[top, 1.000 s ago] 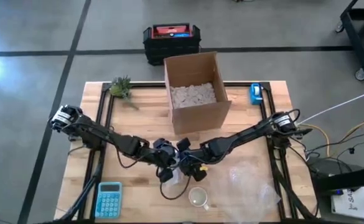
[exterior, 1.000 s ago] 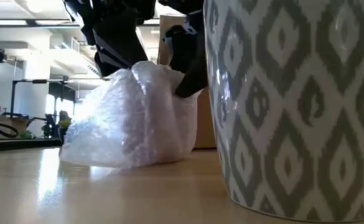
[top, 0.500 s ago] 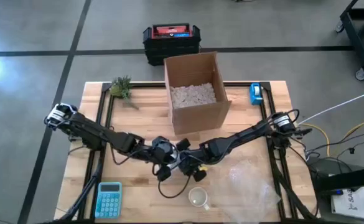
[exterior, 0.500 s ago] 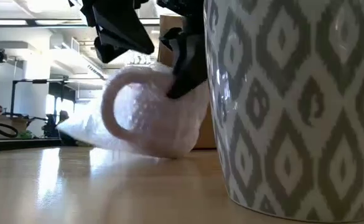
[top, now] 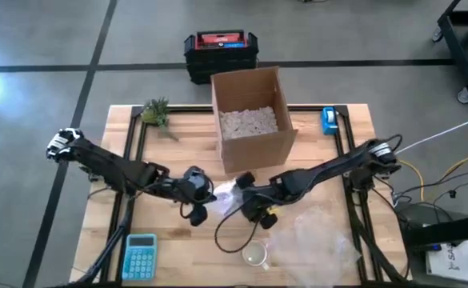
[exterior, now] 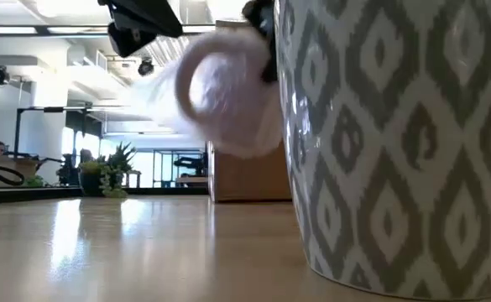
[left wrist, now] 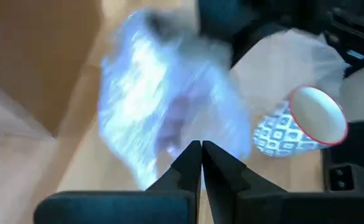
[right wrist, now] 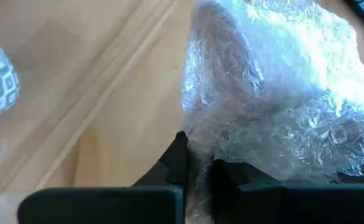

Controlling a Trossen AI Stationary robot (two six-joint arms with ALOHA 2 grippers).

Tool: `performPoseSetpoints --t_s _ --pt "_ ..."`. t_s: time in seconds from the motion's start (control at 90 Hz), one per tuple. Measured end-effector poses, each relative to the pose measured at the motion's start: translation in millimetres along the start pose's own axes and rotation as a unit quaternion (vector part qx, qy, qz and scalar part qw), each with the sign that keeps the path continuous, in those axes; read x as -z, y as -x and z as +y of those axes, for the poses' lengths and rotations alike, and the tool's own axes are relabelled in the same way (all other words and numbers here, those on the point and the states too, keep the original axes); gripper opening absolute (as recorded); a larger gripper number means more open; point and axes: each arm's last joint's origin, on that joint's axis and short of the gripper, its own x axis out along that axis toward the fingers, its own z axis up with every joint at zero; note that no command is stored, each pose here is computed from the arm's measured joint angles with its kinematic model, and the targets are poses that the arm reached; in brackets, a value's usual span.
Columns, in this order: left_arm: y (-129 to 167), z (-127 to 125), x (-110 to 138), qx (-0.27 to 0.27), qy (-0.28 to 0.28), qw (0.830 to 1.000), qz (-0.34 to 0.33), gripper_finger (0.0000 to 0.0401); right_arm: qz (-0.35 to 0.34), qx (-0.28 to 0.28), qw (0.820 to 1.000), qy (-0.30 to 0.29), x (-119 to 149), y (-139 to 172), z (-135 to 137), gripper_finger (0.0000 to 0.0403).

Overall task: Wrap mug
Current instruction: Put the wrapped purple mug into the cardboard box

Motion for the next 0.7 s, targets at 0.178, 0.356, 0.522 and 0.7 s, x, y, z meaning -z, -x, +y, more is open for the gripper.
performPoseSetpoints --t_s 0.178,0.356,0.522,0.7 --pt "2.4 3.2 6.8 -0.044 -0.011 0.998 -0.038 0.0000 -0.090 0.038 0.995 -0.029 -3.0 75.0 -15.0 0.0011" --pt "-6.9 -0.6 2.5 -0.042 -0.019 0.994 -0.097 0.0000 -0.169 0.083 0.980 -0.057 7.1 131.3 -36.5 0.0011" --pt "-11.1 -6.9 -4.2 -0.019 -0.062 0.987 -0.149 0.0000 -0.216 0.099 0.968 -0.081 15.3 160.2 -59.4 0.0012" --pt "3.3 -12.3 -16.8 0.024 -0.086 0.973 -0.213 0.0000 -0.240 0.041 0.964 -0.103 19.1 160.2 -66.8 0.0012"
